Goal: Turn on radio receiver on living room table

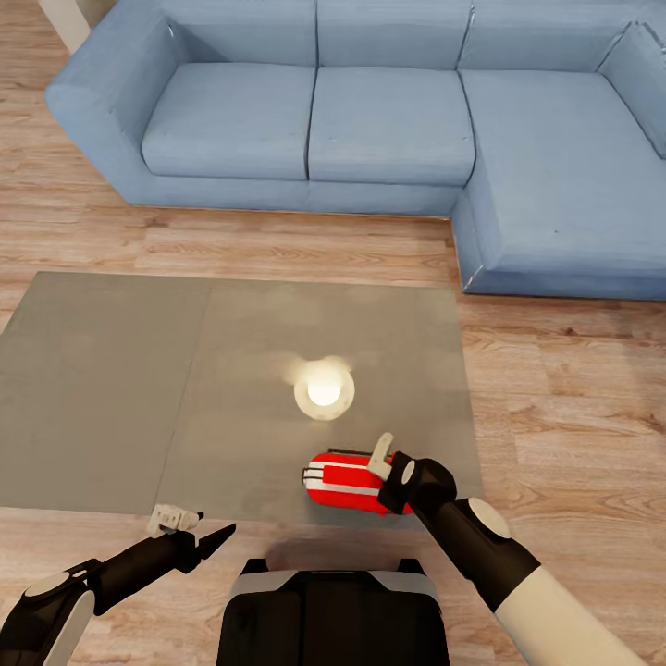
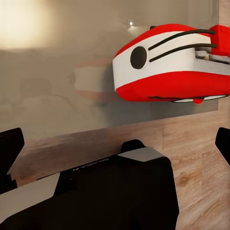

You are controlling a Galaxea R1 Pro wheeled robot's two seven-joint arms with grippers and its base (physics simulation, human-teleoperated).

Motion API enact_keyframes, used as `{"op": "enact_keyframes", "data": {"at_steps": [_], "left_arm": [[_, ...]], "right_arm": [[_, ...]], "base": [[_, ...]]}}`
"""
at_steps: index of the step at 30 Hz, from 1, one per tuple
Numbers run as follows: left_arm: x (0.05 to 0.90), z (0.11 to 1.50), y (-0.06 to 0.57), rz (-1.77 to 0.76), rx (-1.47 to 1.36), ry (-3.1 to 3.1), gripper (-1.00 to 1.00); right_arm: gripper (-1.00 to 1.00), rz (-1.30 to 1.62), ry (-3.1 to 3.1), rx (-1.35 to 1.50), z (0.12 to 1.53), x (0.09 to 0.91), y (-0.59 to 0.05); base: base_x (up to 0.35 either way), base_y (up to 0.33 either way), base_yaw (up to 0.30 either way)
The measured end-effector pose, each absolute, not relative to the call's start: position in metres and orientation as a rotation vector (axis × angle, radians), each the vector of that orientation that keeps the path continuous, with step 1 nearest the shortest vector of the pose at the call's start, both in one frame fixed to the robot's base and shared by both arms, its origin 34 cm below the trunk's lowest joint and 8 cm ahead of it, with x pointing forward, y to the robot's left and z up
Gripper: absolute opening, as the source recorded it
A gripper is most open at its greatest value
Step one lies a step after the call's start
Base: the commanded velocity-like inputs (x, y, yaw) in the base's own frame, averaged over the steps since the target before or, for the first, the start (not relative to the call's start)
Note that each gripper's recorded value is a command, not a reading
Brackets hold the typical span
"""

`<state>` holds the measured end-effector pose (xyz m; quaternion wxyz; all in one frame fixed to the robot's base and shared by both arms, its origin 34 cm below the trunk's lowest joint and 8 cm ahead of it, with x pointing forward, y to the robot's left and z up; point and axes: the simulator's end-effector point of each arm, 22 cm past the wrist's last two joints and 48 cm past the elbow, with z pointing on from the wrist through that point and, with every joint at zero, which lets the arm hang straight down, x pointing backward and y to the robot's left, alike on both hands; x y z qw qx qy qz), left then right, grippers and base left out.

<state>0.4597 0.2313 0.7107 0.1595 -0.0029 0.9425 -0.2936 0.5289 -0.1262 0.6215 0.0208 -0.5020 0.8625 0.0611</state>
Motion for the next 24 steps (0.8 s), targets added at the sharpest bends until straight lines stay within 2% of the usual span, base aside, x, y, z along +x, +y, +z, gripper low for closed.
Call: {"op": "enact_keyframes", "data": {"at_steps": [2,7,9,15,20,24], "left_arm": [[0.46,0.71,0.231,-0.839,-0.009,2.695,1.0],[0.459,0.71,0.231,-0.839,-0.009,2.695,1.0],[0.46,0.711,0.229,-0.843,-0.012,2.691,1.0],[0.46,0.711,0.229,-0.844,-0.014,2.691,1.0],[0.46,0.711,0.229,-0.844,-0.014,2.691,1.0],[0.46,0.711,0.228,-0.845,-0.015,2.69,1.0]], "right_arm": [[-1.0,0.179,2.682,-1.534,0.621,0.531,-0.128],[-1.0,0.135,2.483,-1.412,0.691,0.604,-0.099],[-1.0,0.079,2.571,-1.308,0.715,0.614,-0.128],[-1.0,0.072,2.598,-1.25,0.716,0.621,-0.139],[-1.0,0.111,2.627,-1.185,0.719,0.63,-0.146],[-1.0,0.309,2.626,-1.101,0.746,0.665,-0.139]], "base": [[0.0,0.0,0.0],[0.0,0.0,0.0],[0.0,0.0,0.0],[0.0,0.0,0.0],[0.0,0.0,0.0],[0.0,0.0,0.0]]}}
